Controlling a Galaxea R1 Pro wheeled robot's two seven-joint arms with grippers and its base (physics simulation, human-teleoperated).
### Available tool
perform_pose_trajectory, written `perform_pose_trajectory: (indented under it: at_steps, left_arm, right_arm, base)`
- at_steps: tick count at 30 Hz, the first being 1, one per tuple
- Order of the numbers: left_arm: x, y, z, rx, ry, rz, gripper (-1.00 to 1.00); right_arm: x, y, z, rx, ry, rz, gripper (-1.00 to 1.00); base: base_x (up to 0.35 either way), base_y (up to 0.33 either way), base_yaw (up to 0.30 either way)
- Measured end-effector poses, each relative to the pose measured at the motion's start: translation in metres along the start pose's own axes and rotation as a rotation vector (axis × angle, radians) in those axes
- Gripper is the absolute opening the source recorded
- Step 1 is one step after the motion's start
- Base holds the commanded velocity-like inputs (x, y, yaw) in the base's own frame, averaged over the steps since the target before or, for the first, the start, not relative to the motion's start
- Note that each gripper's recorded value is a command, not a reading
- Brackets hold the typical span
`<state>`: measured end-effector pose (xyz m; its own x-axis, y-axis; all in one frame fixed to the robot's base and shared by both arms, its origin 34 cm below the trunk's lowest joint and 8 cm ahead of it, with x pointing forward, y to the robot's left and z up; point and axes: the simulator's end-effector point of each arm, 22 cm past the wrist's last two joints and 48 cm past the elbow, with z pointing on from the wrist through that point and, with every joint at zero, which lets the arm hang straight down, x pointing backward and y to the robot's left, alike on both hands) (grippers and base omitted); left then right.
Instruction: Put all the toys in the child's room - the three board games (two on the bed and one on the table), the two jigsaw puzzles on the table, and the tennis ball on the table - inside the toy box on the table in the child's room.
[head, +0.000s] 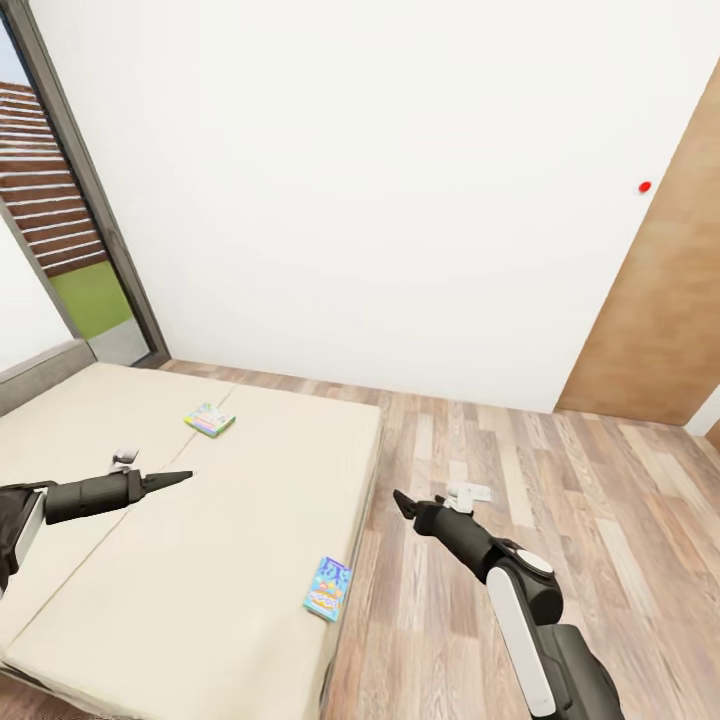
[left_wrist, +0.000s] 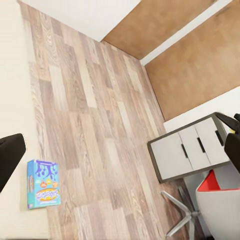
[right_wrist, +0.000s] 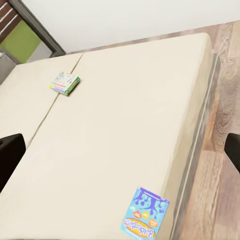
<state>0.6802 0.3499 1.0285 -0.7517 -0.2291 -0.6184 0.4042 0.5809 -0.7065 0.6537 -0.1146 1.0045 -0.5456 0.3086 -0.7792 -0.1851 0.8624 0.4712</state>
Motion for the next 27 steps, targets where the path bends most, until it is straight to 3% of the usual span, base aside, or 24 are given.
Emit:
perform_pose_trajectory:
  at_steps: [14,27]
  left_arm:
    - [-0.007,-0.008,-0.004,0.005,-0.013,0.016,1.00]
    - [-0.013,-0.016,-0.009,0.009,-0.024,0.030,1.00]
  right_arm:
    - [-0.008,0.007,-0.004,-0.008,-0.016,-0.011,1.00]
    - [-0.016,0.012,-0.009,-0.014,-0.033,-0.019,1.00]
  base:
    - [0.000,-0.091,0.162]
    - [0.000,-0.009,0.127]
